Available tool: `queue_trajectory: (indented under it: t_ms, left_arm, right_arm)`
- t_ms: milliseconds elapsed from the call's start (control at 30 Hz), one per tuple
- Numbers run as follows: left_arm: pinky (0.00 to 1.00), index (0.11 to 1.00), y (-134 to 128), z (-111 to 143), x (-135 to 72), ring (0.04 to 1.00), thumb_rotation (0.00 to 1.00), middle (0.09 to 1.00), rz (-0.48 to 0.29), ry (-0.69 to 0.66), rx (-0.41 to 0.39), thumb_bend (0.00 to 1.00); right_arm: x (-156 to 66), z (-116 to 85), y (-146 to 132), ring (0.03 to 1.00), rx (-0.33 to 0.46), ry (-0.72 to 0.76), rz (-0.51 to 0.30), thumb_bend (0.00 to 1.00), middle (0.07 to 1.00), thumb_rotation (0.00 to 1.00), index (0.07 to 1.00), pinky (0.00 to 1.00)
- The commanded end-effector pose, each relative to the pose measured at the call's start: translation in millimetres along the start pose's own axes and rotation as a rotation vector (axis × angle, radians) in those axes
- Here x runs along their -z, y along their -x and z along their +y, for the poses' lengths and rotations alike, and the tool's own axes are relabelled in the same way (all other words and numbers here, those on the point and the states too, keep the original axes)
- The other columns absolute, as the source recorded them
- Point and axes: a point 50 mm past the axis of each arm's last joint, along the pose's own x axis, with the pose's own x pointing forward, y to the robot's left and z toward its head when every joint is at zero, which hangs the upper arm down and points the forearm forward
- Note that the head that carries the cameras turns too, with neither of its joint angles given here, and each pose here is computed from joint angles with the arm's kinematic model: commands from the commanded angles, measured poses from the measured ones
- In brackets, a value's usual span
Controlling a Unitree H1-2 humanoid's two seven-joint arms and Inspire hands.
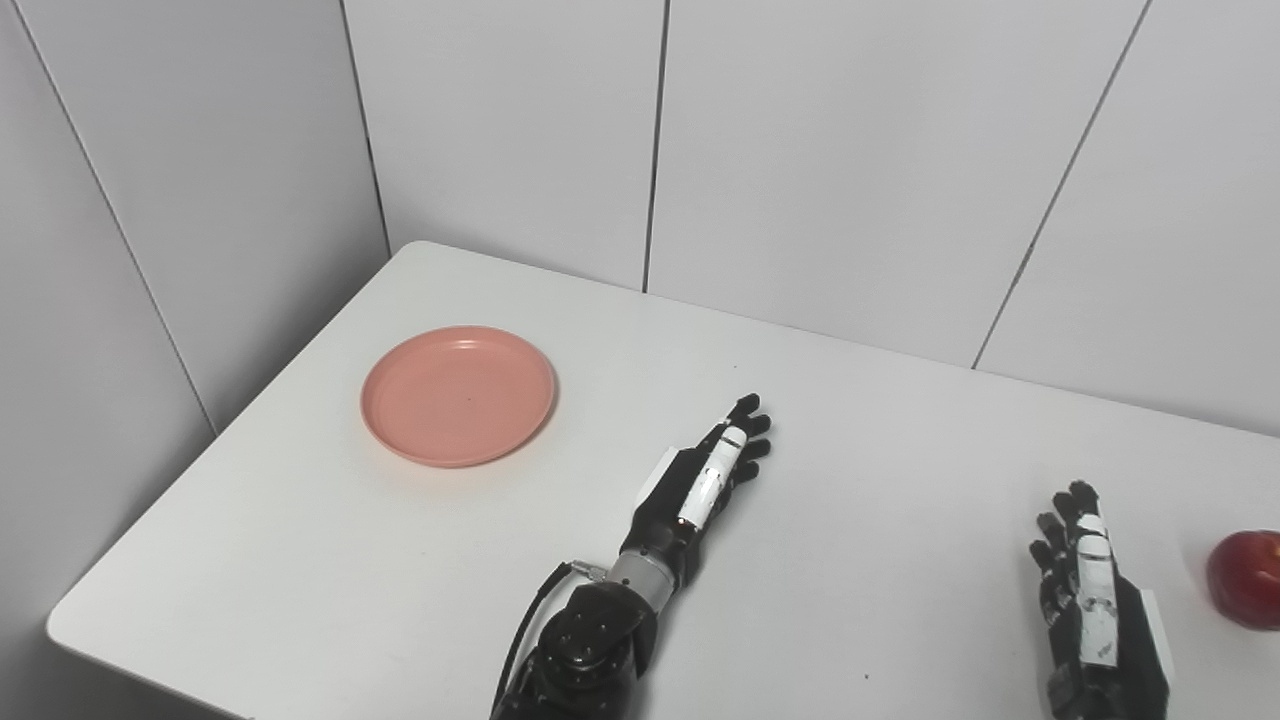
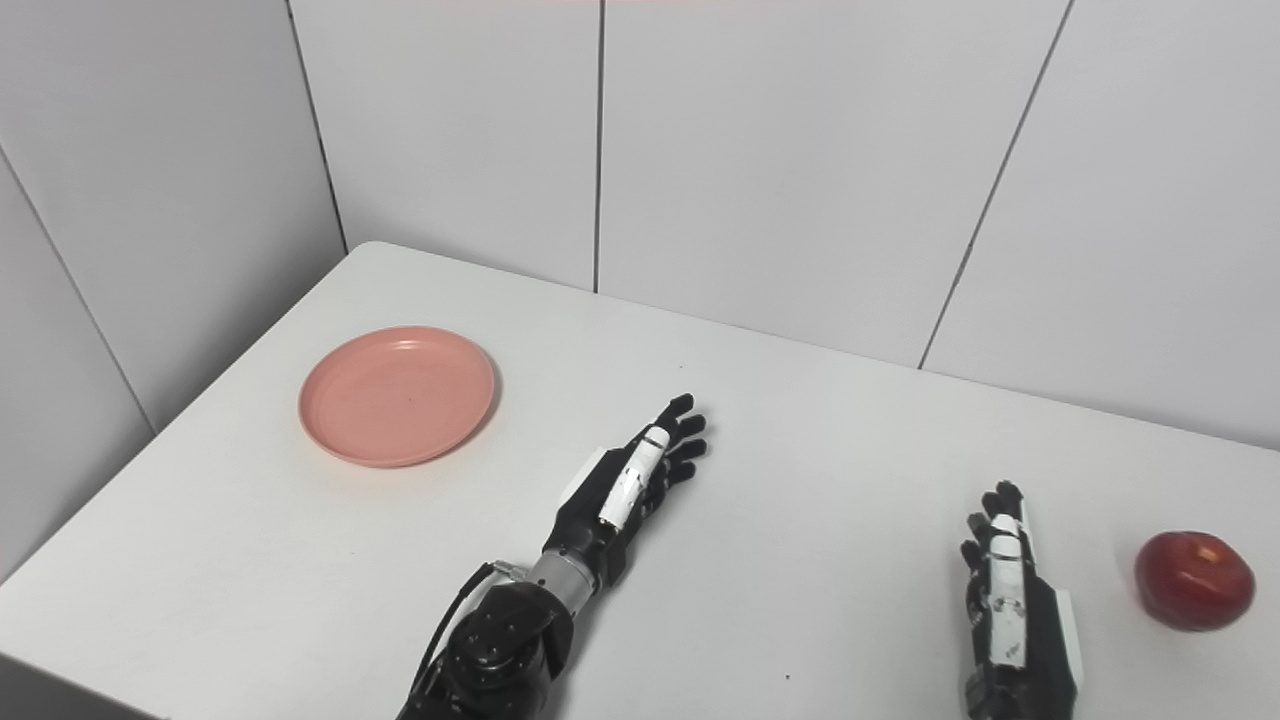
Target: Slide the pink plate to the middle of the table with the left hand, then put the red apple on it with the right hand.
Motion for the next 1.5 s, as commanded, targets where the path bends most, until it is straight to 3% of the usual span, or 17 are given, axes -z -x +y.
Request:
queue_trajectory:
  t_ms: [0, 600, 800, 1167, 1467]
  left_arm:
    - [0.93, 0.934, -10.5, -8.7, -24.0, 0.924, 1.00, 0.943, -0.092, 0.008, 0.024, 0.41]
    - [0.88, 0.884, -5.5, 12.1, -78.0, 0.887, 1.00, 0.902, -0.232, 0.007, 0.015, 0.41]
    - [0.87, 0.869, -1.8, 26.5, -105.6, 0.876, 1.00, 0.890, -0.284, -0.017, -0.022, 0.40]
    - [0.89, 0.881, -0.9, 57.0, -138.6, 0.894, 1.00, 0.904, -0.384, -0.056, -0.093, 0.38]
    - [0.90, 0.886, 2.3, 92.9, -168.2, 0.901, 1.00, 0.910, -0.441, -0.086, -0.202, 0.40]
  right_arm:
    - [-18.6, 1.8, -6.6, 0.997, -0.017, 0.001, -0.083, 0.13, 0.997, 1.00, 0.998, 1.00]
    - [-18.8, 3.1, -8.4, 1.000, -0.019, -0.015, -0.081, 0.11, 1.000, 1.00, 1.000, 1.00]
    - [-19.9, 4.2, -8.4, 1.000, -0.027, -0.015, -0.077, 0.11, 1.000, 1.00, 1.000, 1.00]
    - [-20.0, 3.7, -8.6, 1.000, -0.024, -0.012, -0.088, 0.10, 0.999, 1.00, 1.000, 1.00]
    - [-22.9, 3.3, -8.0, 1.000, -0.018, -0.010, -0.078, 0.11, 1.000, 1.00, 1.000, 1.00]
